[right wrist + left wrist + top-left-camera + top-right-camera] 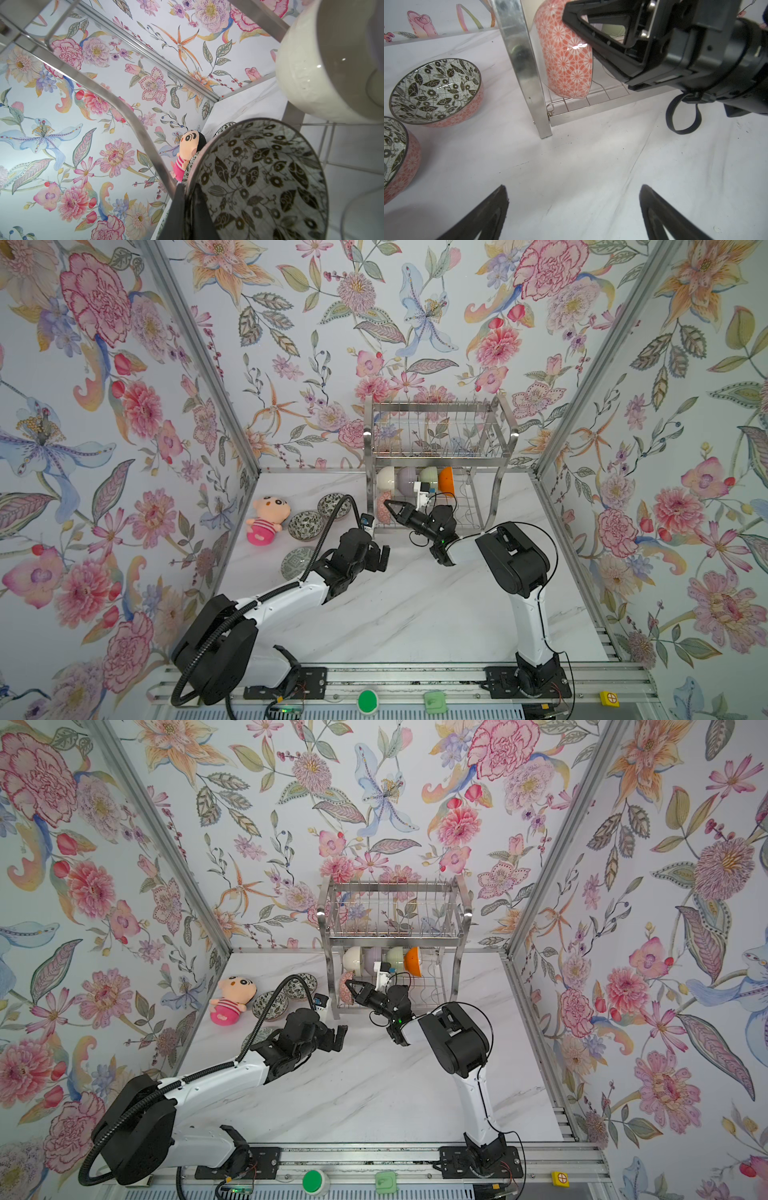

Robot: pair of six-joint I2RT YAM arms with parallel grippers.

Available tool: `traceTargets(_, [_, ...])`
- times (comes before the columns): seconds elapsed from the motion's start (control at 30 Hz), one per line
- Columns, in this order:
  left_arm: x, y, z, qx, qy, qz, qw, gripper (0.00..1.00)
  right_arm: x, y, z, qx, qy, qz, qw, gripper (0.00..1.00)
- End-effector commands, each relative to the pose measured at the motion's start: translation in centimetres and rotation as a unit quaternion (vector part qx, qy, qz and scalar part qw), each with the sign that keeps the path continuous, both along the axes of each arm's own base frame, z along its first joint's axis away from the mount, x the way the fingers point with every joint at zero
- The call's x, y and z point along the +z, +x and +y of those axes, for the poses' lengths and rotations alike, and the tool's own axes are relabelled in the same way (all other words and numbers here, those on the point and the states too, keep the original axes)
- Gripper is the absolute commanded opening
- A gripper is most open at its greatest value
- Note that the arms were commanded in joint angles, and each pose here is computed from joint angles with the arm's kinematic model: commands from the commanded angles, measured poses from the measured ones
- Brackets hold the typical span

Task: Load the bowls into the dish rack
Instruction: 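Lower the leaf-patterned bowl upright into the rack slot beside the cream bowl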

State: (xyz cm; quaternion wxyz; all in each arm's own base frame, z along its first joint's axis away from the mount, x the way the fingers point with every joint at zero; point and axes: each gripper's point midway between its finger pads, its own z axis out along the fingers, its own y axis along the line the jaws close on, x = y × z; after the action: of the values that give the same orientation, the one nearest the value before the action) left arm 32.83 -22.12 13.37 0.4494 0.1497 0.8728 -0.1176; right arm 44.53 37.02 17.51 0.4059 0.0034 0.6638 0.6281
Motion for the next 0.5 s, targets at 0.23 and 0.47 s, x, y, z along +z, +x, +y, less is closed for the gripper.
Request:
traceTargets(0.23, [0.2, -0.4, 0.4, -0.001, 0.015, -0.004, 1.000, 0.99, 1.9, 1.3, -0.3, -0.017, 0.074, -0.018, 0.997, 0.00])
traceTargets(0.47, [0.2, -0.5, 0.5, -0.001, 0.016, -0.003, 1.000, 0.99, 0.6, 1.8, -1.0, -0.040, 0.055, -0.004, 0.998, 0.00])
